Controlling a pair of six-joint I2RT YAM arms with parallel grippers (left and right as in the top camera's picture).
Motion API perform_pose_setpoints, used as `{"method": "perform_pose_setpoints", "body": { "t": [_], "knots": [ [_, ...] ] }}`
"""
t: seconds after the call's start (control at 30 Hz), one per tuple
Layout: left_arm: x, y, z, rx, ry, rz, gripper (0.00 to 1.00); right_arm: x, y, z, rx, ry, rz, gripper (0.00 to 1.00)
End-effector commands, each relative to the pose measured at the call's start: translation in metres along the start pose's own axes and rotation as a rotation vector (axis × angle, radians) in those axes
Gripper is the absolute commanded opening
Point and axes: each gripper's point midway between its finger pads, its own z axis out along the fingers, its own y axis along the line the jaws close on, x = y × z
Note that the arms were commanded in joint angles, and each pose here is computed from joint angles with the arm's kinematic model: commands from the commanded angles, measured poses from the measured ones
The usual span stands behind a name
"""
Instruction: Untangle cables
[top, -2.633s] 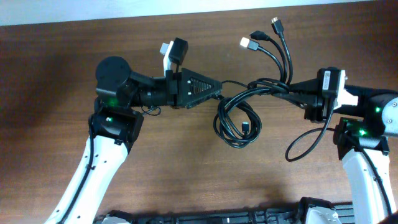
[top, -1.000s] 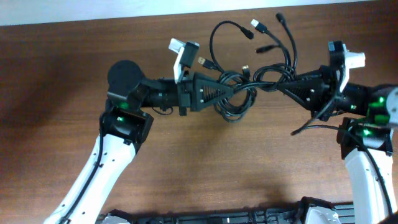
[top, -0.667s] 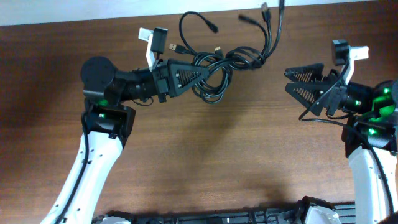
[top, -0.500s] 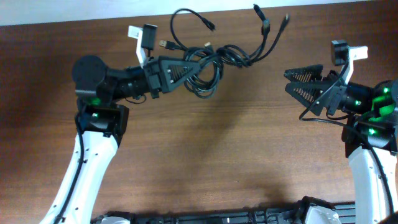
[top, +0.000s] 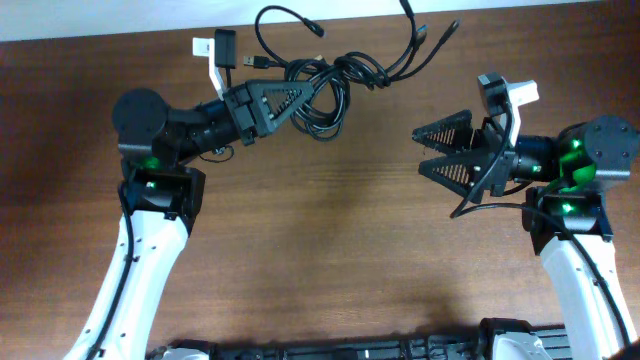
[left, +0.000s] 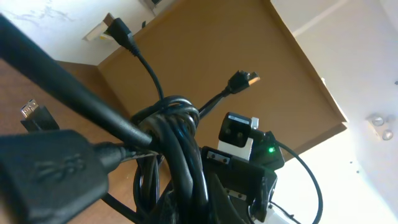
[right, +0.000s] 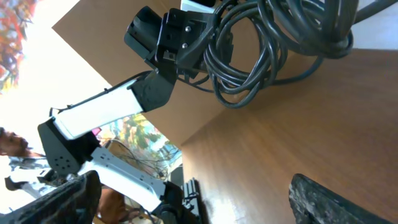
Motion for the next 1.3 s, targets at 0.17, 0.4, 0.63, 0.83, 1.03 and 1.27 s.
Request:
{"method": "perform_pose_setpoints", "body": {
  "t": [0.17, 0.4, 0.63, 0.83, 1.03, 1.27],
  "knots": [
    [0.008, -0.025, 0.022, 0.039, -0.018, -0.053, 0.00, -0.014, 0.010, 0.001, 0.014, -0.033, -0.193, 0.94],
    [0.031, -0.042, 0.047, 0.081, 0.018, -0.069, 0.00, -0.014, 0.008, 0.001, 0.017, -0.036, -0.216, 0.89],
    [0.059, -0.061, 0.065, 0.135, 0.099, -0.107, 0.00, -0.016, 0.005, 0.001, 0.027, -0.046, -0.259, 0.89],
    [0.073, -0.082, 0.066, 0.212, 0.168, -0.108, 0.00, -0.020, -0.002, -0.006, 0.054, -0.060, -0.285, 0.83],
    [0.071, -0.088, 0.064, 0.238, 0.165, -0.077, 0.00, -0.020, -0.004, -0.011, 0.066, -0.062, -0.282, 0.80],
    [0.072, -0.089, 0.064, 0.239, 0.168, -0.076, 0.00, -0.021, -0.003, -0.011, 0.068, -0.065, -0.298, 0.72]
  ]
}}
